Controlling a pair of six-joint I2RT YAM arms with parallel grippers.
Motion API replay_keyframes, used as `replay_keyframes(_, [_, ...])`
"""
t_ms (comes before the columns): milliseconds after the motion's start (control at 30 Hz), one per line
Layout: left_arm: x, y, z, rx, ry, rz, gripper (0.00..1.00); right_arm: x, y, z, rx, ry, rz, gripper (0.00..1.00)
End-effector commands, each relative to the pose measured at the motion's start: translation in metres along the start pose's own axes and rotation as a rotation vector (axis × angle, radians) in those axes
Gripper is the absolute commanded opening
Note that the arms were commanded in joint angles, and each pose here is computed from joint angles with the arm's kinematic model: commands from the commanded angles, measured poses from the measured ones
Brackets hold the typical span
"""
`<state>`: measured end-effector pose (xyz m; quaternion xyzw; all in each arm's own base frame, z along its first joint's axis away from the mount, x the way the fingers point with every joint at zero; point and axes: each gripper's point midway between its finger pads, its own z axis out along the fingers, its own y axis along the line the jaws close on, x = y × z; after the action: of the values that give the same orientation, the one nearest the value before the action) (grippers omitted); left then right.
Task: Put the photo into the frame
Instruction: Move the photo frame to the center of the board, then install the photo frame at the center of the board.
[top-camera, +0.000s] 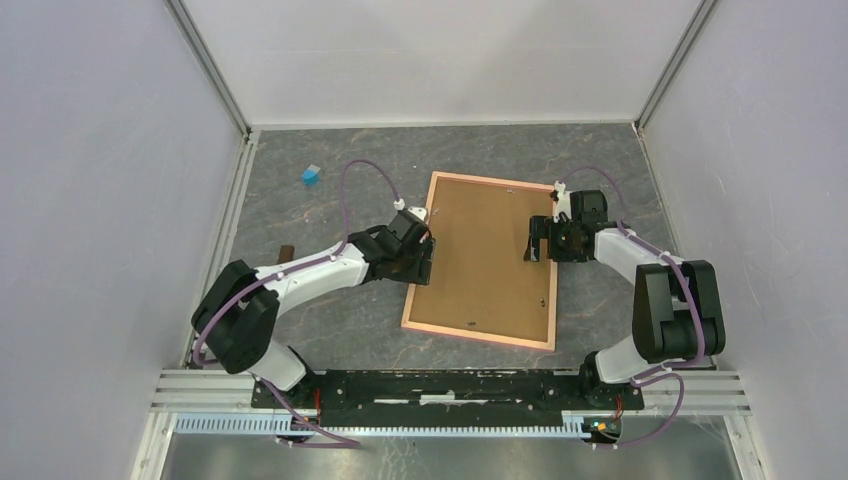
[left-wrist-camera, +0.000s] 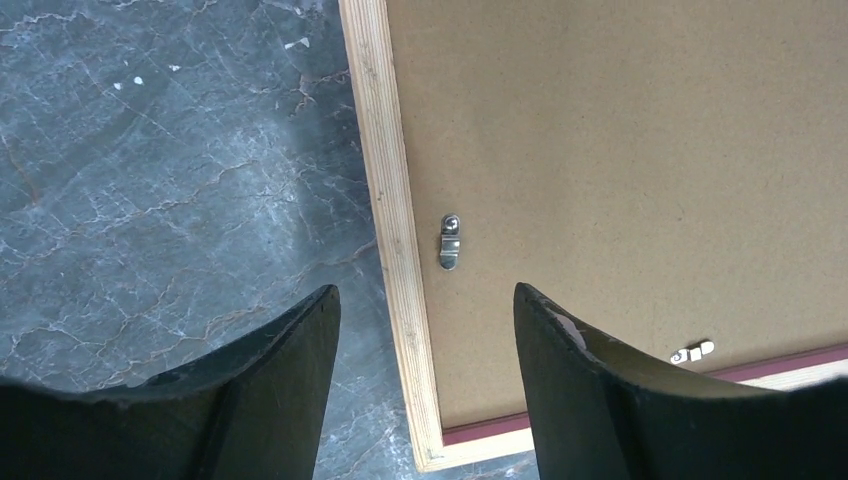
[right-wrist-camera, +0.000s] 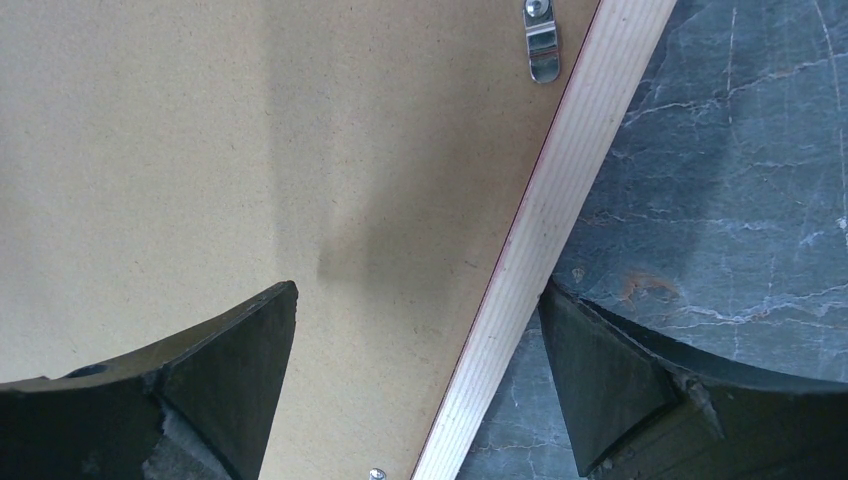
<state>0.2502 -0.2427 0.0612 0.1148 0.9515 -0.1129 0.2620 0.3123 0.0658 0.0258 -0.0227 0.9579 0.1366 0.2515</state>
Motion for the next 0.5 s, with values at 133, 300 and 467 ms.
replay_keyframes(133, [-0.001, -0.001, 0.016, -0.026, 0.030, 0.062, 0.64, 0.001, 0.001, -0.001, -0.006, -0.004, -0.018, 0.96])
replay_keyframes(300, [0.000, 0.001, 0.022, -0.040, 0.037, 0.070, 0.60, 0.001, 0.001, -0.002, -0.005, -0.008, -0.019, 0.96])
replay_keyframes(467, [0.003, 0.004, 0.025, -0.054, 0.047, 0.079, 0.52, 0.001, 0.001, -0.002, -0.009, -0.011, -0.017, 0.96])
